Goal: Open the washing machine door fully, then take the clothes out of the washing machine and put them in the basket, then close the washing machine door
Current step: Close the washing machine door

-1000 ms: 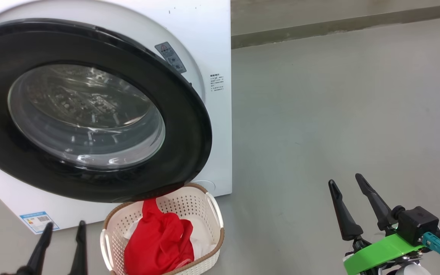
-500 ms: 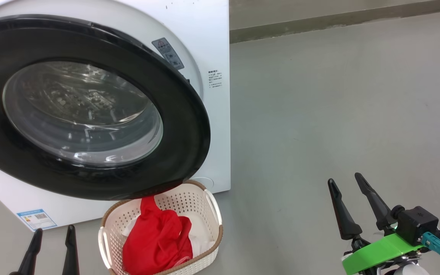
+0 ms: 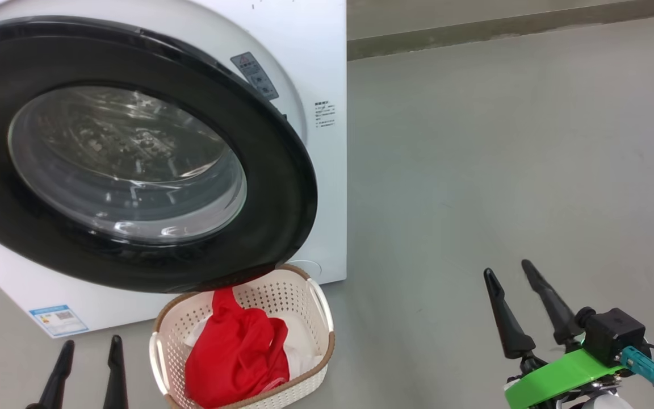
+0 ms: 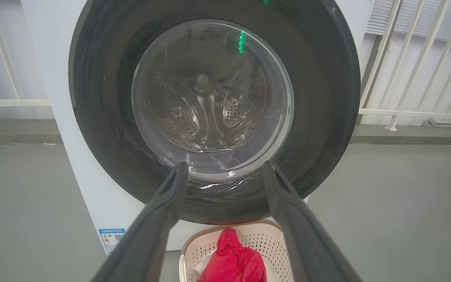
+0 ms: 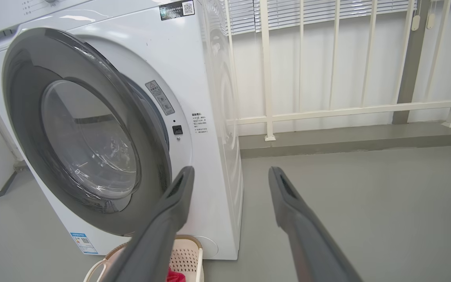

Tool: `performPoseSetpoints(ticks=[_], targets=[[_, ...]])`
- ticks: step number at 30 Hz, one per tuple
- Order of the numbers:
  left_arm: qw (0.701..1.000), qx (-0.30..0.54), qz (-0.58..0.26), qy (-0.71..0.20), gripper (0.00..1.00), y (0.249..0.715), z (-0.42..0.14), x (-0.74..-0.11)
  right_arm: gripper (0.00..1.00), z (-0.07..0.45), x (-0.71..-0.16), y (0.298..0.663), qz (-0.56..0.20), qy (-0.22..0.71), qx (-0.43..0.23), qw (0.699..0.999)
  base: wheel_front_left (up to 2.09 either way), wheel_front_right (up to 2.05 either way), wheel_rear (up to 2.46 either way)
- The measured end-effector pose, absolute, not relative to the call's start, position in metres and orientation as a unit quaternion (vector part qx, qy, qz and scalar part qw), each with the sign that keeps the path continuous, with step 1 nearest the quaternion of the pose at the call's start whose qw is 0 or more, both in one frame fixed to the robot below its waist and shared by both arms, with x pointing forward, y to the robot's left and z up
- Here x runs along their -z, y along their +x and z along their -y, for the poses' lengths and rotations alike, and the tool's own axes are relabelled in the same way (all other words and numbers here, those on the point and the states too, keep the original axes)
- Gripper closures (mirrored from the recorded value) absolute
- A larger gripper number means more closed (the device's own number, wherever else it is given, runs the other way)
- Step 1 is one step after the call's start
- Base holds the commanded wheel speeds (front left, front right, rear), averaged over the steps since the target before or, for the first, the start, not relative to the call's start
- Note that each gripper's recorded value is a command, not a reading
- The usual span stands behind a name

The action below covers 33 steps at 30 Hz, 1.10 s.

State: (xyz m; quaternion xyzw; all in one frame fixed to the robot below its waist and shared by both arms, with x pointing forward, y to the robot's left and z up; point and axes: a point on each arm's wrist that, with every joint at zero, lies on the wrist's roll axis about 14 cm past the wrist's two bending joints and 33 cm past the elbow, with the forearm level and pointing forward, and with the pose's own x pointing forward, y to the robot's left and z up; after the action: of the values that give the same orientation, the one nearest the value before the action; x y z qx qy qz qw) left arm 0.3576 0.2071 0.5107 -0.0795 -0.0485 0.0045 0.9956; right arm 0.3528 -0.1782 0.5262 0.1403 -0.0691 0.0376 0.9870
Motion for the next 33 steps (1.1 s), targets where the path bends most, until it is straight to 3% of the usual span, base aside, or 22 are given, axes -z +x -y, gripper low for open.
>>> performPoseSetpoints(ticks=[8, 33], targets=[[0.996, -0.011, 0.046, -0.080, 0.00, 0.354, -0.209, -0.509, 1.00, 0.146, -0.512, 0.366, 0.038, 0.132, -0.087, 0.987, 0.00, 0.00, 0.00], [0.991, -0.041, 0.071, -0.105, 0.00, 0.363, -0.223, -0.523, 1.00, -0.005, -0.525, 0.479, -0.007, 0.114, -0.300, 0.947, 0.00, 0.00, 0.00]])
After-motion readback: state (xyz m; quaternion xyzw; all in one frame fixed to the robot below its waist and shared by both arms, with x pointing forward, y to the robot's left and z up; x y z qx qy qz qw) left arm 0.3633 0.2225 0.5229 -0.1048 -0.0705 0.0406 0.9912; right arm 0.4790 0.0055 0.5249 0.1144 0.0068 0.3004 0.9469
